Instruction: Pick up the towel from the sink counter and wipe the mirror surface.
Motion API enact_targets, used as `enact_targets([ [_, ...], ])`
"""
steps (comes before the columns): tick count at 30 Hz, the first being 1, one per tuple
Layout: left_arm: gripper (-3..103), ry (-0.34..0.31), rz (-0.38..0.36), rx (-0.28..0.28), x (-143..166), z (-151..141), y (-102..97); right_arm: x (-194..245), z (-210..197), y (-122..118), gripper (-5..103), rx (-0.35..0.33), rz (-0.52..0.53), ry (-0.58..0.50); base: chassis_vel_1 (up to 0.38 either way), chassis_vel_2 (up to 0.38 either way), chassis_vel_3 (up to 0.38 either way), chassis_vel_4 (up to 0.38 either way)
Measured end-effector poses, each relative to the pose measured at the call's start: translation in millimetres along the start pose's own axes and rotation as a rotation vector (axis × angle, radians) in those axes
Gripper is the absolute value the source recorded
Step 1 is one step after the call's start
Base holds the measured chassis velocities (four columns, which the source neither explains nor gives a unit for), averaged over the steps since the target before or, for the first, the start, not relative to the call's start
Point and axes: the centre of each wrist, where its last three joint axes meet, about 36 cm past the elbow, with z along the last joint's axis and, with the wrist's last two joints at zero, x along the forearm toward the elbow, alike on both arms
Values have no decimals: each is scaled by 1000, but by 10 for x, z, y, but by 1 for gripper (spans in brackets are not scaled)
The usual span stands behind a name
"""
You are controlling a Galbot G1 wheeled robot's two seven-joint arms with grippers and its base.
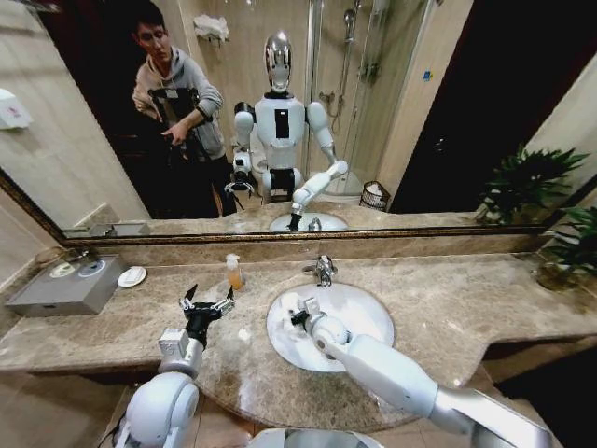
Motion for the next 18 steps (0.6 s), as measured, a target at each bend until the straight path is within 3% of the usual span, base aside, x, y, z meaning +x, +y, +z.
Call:
enact_targets([
  [1,100,0,0,0,0,0,0,0,0,0,14,0,0,0,0,0,0,0],
  [5,100,0,0,0,0,0,0,358,638,-829,14,24,160,67,0,0,0,0],
  [6,100,0,0,0,0,0,0,358,638,-829,14,24,160,67,0,0,0,0],
  [8,100,0,0,0,0,0,-1,630,732,-1181,14,34,221,54,0,0,0,0],
  [13,100,0,0,0,0,0,-1,974,554,-1342,14,27,248,-64,0,0,0,0],
  [15,100,0,0,0,0,0,-1,1213,314,-1285,14,-2,227,-221,0,0,0,0],
  [16,100,0,0,0,0,0,-1,1213,314,-1285,14,-2,227,-221,0,0,0,0],
  [18,100,0,0,0,0,0,0,1441,153,-1201,14,-16,216,-364,0,0,0,0],
])
